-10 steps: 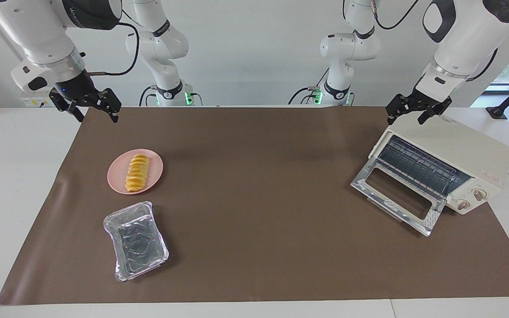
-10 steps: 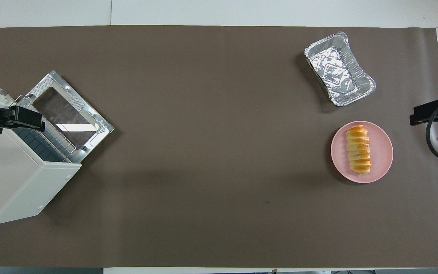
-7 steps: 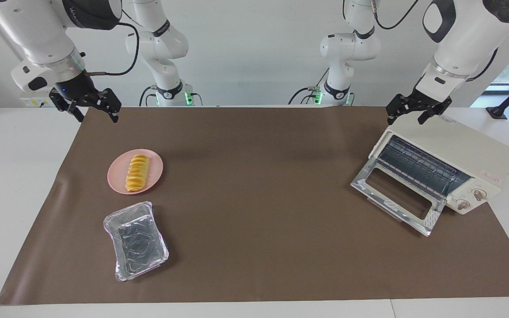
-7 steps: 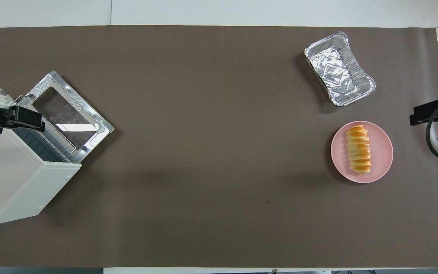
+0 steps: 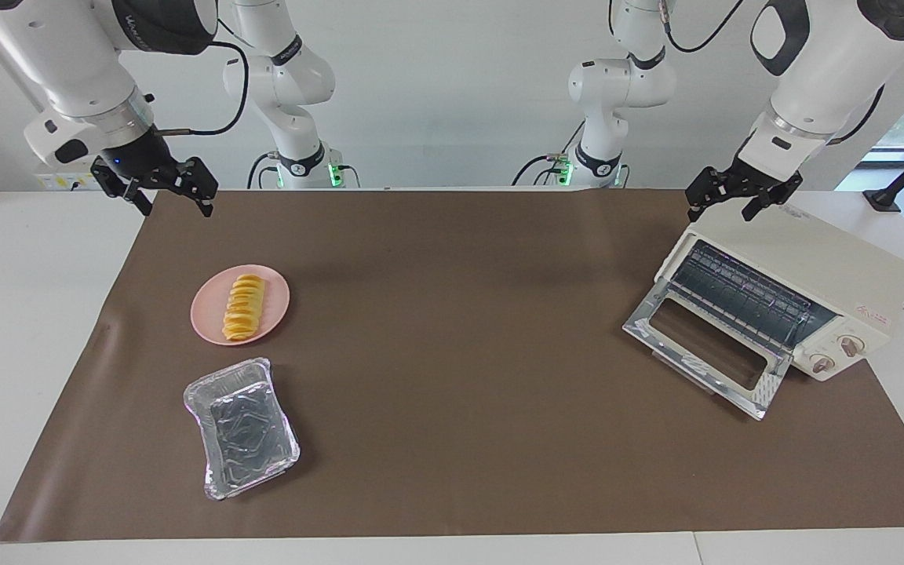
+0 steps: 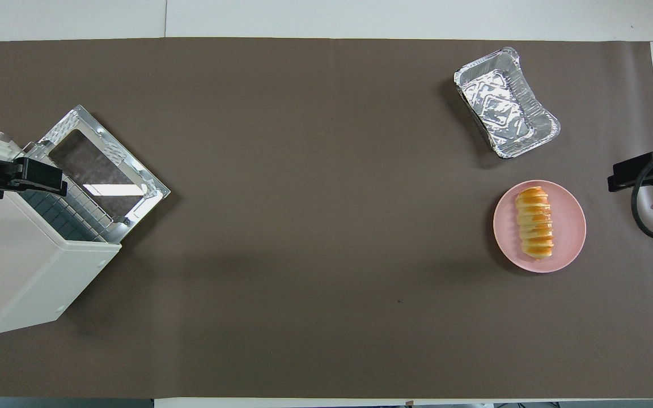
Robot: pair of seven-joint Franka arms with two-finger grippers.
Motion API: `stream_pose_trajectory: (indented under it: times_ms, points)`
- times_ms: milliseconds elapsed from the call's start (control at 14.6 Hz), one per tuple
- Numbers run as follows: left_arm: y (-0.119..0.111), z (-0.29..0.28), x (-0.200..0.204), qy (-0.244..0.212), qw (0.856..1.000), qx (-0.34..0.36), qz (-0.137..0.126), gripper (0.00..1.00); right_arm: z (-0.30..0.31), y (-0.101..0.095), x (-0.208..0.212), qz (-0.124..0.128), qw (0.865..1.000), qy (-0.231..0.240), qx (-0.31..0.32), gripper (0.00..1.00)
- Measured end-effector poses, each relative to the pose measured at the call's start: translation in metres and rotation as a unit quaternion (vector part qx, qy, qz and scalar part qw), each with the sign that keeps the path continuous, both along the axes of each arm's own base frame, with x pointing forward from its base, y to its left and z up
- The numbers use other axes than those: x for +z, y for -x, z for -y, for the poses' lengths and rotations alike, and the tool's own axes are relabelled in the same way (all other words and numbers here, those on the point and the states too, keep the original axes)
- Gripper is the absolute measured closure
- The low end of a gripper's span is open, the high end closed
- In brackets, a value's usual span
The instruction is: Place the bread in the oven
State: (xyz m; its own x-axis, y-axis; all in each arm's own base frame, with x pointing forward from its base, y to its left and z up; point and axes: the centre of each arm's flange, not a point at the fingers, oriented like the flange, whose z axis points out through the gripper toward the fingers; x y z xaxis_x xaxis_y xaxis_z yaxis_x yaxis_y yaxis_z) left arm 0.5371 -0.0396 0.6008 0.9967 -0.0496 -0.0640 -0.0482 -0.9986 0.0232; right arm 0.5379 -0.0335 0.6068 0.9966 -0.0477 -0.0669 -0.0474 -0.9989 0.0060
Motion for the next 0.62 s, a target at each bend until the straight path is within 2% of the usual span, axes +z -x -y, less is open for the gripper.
stream_pose_trajectory:
  times_ms: [137,343,617]
  points:
    - [0.0,0.0,0.0,0.0,1.0,0.0,0.0,0.0,-0.006,0.0,-0.014,0.006,1.0,0.0,0.006,0.0]
    - [0.0,0.0,0.0,0.0,1.0,0.0,0.0,0.0,-0.016,0.0,-0.058,0.025,1.0,0.0,0.016,0.0]
    - [0.0,0.0,0.0,0.0,1.0,0.0,0.0,0.0,-0.016,0.005,-0.118,0.013,1.0,-0.001,0.015,0.0]
